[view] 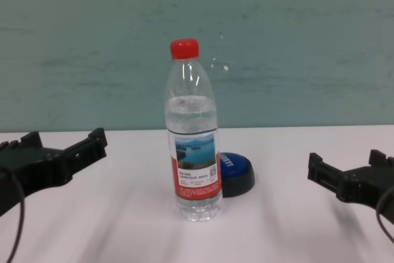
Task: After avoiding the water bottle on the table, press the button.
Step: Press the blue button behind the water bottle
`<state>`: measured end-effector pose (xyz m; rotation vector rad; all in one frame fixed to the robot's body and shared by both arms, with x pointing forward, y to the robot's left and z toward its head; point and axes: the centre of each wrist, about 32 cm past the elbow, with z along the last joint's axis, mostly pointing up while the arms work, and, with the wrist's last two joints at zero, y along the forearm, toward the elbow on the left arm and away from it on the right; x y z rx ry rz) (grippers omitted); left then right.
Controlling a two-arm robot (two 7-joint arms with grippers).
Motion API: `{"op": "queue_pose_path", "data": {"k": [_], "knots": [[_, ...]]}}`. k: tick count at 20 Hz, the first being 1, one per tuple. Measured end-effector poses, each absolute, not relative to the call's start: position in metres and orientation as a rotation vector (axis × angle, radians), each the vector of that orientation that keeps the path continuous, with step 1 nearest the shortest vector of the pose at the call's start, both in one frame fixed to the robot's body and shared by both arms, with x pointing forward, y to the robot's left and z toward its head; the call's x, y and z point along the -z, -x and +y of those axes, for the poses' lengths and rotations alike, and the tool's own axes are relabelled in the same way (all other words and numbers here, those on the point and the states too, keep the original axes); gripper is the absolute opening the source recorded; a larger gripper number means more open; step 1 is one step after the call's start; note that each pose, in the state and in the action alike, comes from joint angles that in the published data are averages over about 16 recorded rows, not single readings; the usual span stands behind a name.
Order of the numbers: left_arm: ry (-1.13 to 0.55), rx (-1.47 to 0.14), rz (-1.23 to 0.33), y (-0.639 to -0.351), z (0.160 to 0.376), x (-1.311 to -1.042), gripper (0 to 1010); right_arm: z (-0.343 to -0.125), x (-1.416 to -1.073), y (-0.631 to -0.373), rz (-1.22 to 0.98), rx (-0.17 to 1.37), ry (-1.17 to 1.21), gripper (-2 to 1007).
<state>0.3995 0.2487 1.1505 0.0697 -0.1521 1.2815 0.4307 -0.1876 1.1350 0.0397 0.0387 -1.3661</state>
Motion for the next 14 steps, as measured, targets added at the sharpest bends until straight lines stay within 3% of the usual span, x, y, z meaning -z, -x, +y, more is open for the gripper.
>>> {"op": "queue_pose_path", "data": {"k": [14], "knots": [[-0.173,-1.080,-0.237,-0.393,0.255,-1.135,1000,-0.188,-1.135,-0.431,0.039,1.366,-0.040,1004]]}}
